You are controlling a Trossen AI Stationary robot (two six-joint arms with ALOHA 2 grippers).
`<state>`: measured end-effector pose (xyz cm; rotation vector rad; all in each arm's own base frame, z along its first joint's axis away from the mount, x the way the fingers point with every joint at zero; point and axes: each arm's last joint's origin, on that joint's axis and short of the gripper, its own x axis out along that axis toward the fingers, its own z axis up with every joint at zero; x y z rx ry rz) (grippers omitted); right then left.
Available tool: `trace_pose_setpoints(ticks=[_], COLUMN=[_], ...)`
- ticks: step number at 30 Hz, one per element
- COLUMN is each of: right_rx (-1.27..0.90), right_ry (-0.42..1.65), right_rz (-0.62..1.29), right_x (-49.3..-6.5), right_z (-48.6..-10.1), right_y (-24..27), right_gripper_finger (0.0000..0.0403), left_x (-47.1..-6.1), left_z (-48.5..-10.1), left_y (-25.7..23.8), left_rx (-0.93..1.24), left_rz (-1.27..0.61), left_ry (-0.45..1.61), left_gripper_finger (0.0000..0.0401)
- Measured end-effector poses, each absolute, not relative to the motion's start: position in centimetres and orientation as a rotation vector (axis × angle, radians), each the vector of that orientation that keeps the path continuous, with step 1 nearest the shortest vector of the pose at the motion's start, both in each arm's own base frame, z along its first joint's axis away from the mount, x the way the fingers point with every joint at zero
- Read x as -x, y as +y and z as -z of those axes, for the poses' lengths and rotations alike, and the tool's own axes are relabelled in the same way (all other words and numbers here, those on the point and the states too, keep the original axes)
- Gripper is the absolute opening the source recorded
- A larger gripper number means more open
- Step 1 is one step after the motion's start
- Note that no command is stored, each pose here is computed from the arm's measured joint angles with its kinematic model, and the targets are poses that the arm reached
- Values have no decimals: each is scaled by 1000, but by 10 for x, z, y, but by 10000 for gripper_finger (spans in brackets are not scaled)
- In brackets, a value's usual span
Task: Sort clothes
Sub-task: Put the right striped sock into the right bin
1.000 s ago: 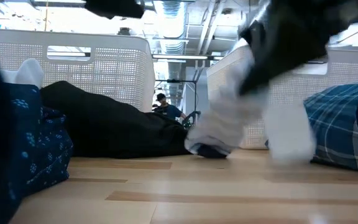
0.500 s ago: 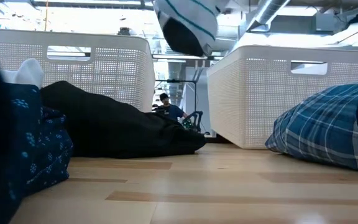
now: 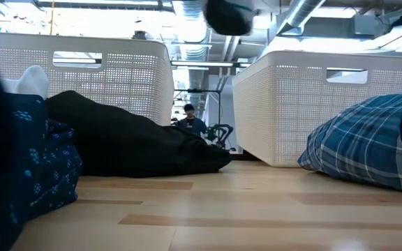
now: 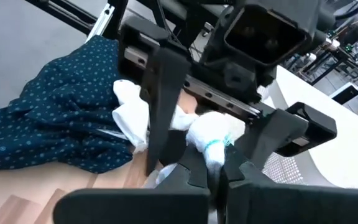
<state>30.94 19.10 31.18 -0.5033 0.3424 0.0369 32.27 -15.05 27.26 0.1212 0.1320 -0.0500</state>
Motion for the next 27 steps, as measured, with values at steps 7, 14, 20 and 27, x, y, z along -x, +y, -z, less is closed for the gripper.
trace_pose_setpoints(ticks=[7, 14, 20, 27], right_rx=[498, 504, 503, 507], right_ry=[338, 326, 320, 311], right_rz=[-49, -61, -64, -71], right_x=[-308, -307, -307, -306], right_z=[-312, -313, -314, -315], right_y=[194, 197, 197, 199], right_gripper_finger=[4, 6, 7, 8], left_x=[-323, -323, -324, -324], left_z=[-275, -276, -276, -276], left_y=[-149, -149, -149, -150], left_rx=[-136, -135, -140, -182], left_rz=[-12, -7, 25, 70], left_ry=[106, 95, 95, 93], left_gripper_finger=[263, 262, 209, 78])
